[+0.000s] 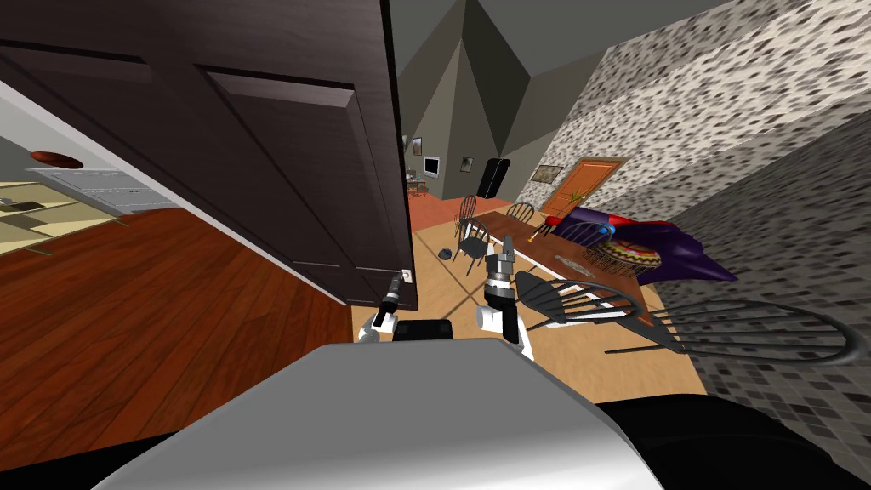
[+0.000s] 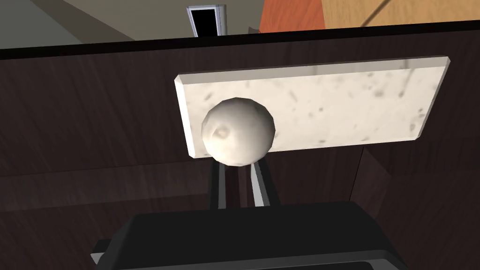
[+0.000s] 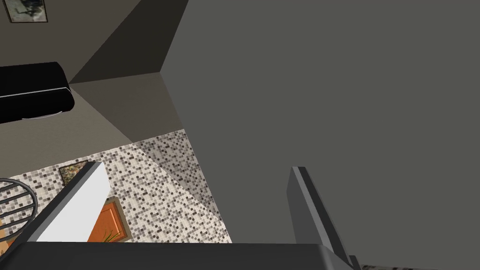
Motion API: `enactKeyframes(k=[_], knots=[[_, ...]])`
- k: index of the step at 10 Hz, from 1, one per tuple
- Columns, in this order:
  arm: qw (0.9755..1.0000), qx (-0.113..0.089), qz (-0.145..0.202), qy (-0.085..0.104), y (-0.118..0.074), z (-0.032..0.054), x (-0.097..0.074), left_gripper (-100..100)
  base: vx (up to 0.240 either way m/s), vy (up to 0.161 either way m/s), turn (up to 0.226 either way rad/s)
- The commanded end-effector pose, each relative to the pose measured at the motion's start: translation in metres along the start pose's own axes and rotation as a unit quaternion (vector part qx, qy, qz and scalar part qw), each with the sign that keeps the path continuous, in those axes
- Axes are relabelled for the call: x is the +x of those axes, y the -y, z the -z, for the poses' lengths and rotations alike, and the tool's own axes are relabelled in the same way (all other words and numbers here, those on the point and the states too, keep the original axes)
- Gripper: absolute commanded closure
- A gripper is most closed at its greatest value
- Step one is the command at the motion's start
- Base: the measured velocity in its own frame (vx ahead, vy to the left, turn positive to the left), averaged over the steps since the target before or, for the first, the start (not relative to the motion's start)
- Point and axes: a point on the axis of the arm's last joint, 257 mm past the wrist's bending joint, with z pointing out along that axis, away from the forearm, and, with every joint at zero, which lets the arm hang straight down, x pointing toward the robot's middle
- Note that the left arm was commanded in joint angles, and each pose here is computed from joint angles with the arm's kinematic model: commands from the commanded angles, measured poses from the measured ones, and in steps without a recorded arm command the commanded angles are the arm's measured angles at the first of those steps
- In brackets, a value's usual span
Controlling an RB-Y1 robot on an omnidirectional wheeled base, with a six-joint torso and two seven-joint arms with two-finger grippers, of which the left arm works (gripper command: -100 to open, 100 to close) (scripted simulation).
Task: Push the door open
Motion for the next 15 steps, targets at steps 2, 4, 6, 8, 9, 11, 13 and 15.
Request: enactKeyframes(k=[2,4,6,8,9,11,13,15], knots=[[0.9999,-0.002,-0.01,-0.006,-0.003,0.0004,-0.005,-100,0.066,-0.07,0.158],[0.9997,-0.001,-0.011,-0.024,-0.002,-0.0015,0.01,-100,-0.203,0.031,0.221],[0.999,0.001,-0.003,-0.043,0.001,-0.0036,0.035,-100,-0.225,0.021,0.202],[0.9978,0.004,0.015,-0.064,0.007,-0.0054,0.07,-100,-0.207,0.033,0.163],[0.9978,0.004,0.015,-0.064,0.007,-0.0054,0.07,-100,-0.112,0.012,0.081],[0.9979,0.005,0.014,-0.063,0.005,-0.0042,0.07,-100,-0.024,-0.004,0.001],[0.9982,0.003,-0.006,-0.059,0.001,-0.0041,0.048,-100,0.112,-0.044,-0.021],[0.9983,0.003,-0.013,-0.056,0.0,-0.0046,0.038,-100,0.205,-0.043,-0.019]])
